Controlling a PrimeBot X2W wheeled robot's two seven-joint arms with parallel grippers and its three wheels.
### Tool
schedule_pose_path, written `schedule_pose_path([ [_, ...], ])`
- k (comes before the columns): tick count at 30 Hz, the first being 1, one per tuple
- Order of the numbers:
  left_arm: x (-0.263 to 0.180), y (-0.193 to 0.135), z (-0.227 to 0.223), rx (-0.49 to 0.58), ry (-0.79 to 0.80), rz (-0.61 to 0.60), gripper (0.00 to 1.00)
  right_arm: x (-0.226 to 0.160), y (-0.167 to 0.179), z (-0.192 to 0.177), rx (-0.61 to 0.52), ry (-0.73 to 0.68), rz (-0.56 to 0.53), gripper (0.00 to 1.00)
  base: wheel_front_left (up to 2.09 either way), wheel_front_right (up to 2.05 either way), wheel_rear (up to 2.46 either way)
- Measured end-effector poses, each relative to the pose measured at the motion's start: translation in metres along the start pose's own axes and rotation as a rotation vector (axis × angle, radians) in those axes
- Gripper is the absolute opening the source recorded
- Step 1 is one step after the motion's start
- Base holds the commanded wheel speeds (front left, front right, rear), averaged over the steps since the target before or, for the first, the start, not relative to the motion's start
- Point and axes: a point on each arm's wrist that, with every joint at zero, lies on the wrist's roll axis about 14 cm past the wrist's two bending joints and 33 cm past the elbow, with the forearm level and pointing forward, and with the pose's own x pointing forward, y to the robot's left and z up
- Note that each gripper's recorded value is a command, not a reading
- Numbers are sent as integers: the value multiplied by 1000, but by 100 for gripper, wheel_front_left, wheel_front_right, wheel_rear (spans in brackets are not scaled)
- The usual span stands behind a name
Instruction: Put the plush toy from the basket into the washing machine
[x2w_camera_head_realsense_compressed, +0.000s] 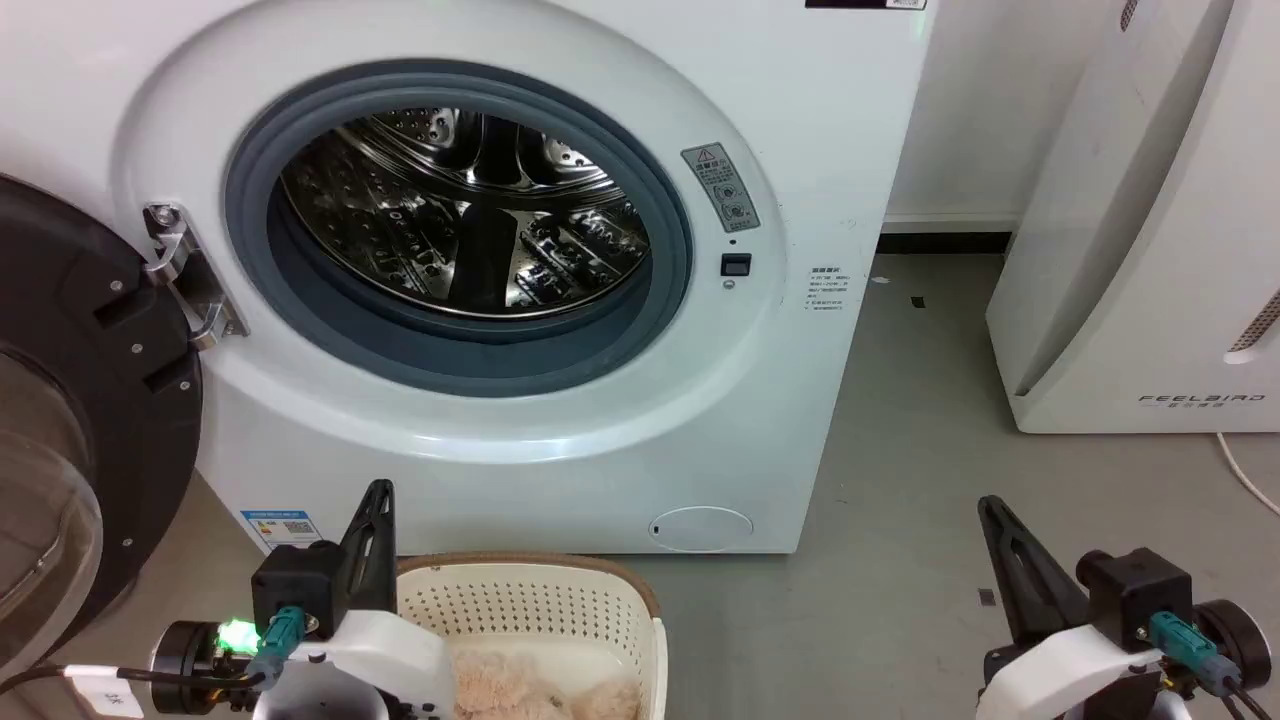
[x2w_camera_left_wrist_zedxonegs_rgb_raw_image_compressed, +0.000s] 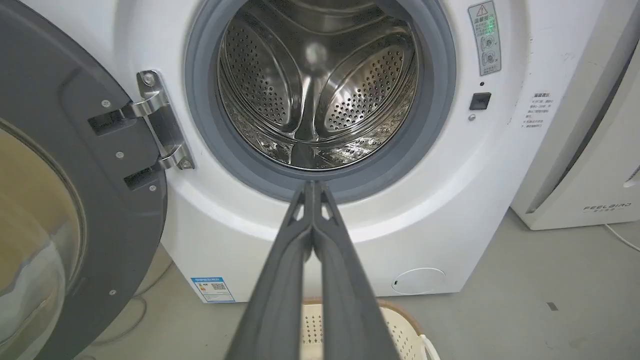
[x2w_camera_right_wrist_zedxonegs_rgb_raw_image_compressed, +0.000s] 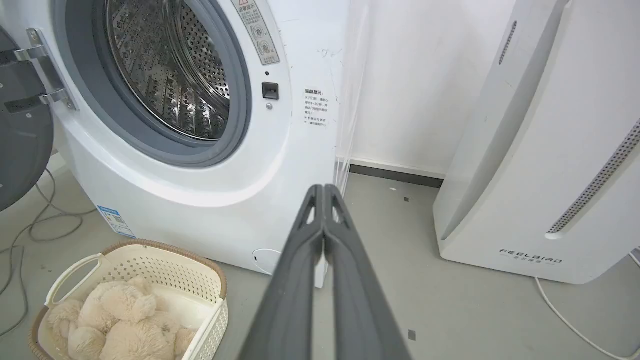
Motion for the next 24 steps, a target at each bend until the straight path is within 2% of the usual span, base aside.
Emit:
schedule_pose_path([
  [13,0,0,0,0,0,0,0,0,0,0,0,0,0,0,0,0,0],
  [14,0,0,0,0,0,0,100,0,0,0,0,0,0,100,0,0,0],
  [24,0,-1,-1,-1,-2,3,100,0,-3,0,7,-3,-9,100,0,0,0],
])
